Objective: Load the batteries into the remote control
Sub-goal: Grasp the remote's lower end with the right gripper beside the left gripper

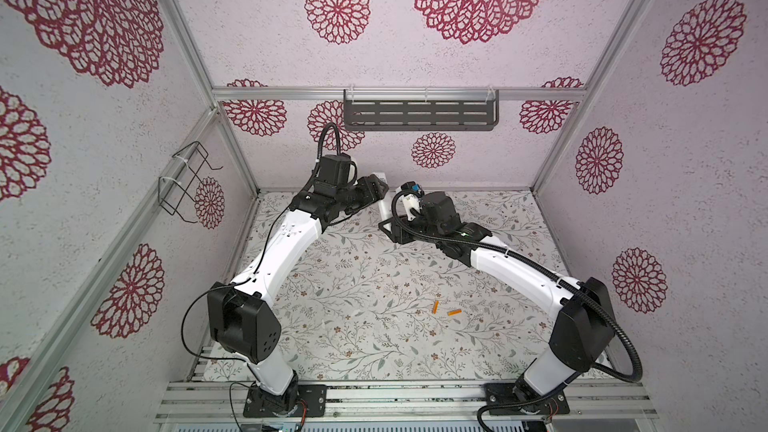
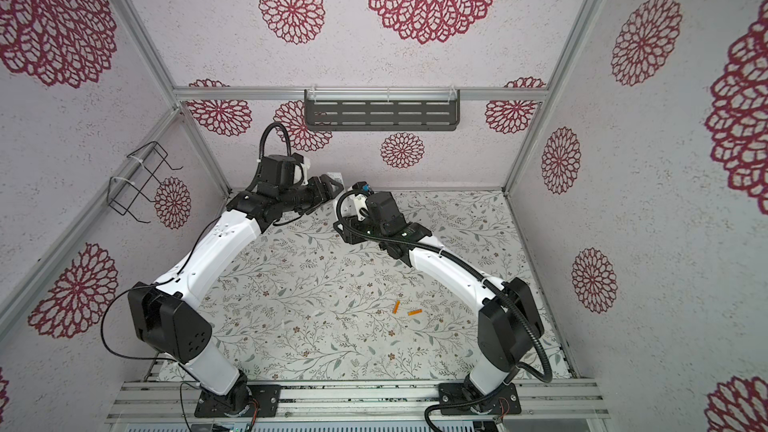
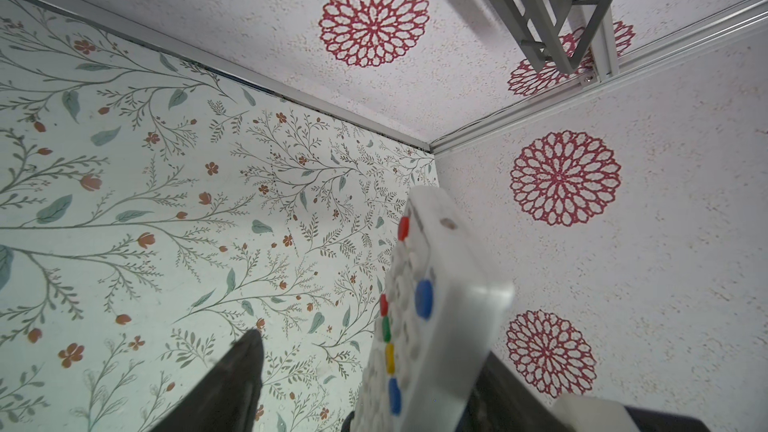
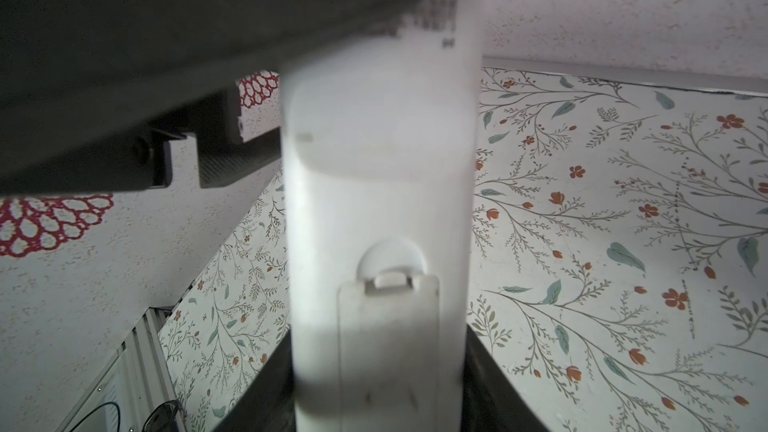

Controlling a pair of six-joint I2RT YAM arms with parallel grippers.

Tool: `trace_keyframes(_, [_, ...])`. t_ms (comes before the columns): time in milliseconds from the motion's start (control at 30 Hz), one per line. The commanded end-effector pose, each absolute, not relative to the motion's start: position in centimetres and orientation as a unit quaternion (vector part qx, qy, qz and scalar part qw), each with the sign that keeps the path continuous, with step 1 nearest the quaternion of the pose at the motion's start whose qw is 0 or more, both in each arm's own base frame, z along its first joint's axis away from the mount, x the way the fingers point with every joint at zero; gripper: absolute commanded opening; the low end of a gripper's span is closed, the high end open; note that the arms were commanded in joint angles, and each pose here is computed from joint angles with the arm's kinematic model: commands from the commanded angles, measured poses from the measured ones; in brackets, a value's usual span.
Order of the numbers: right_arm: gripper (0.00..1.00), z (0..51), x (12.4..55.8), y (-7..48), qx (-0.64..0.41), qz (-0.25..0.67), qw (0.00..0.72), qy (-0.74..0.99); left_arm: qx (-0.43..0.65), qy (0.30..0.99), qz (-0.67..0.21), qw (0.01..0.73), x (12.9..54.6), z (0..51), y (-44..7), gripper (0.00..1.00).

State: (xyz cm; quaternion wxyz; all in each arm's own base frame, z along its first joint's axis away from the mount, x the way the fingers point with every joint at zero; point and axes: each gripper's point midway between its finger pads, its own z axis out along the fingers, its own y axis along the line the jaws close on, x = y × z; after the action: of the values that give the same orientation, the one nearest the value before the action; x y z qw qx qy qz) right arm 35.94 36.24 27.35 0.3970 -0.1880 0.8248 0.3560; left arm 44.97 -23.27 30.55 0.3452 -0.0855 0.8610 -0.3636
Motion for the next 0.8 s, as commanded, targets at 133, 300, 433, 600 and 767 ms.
trace_keyframes(133, [0.00,31.4,36.0,37.7,-0.203,0.386,0.435,0.788,-0.073,0.862,-0.363,0.347,45.5,30.7,-23.8,0.62])
trace_keyframes(300, [0.00,31.2,35.9,38.1,-0.207,0.386,0.433,0.788,-0.067,0.862,-0.365,0.345,45.5,30.6,-24.0,0.48])
trace_keyframes(433, [0.00,31.2,35.7,38.2,-0.210,0.385,0.431,0.789,-0.065,0.863,-0.367,0.342,45.5,30.5,-24.1,0.36])
trace_keyframes(600, [0.01,31.4,35.4,38.3,-0.215,0.389,0.429,0.786,-0.053,0.862,-0.370,0.342,45.2,30.6,-24.3,0.19])
trace_keyframes(767, [0.55,32.0,34.1,38.5,-0.246,0.386,0.430,0.778,-0.033,0.864,-0.372,0.337,44.4,30.7,-24.1,0.01])
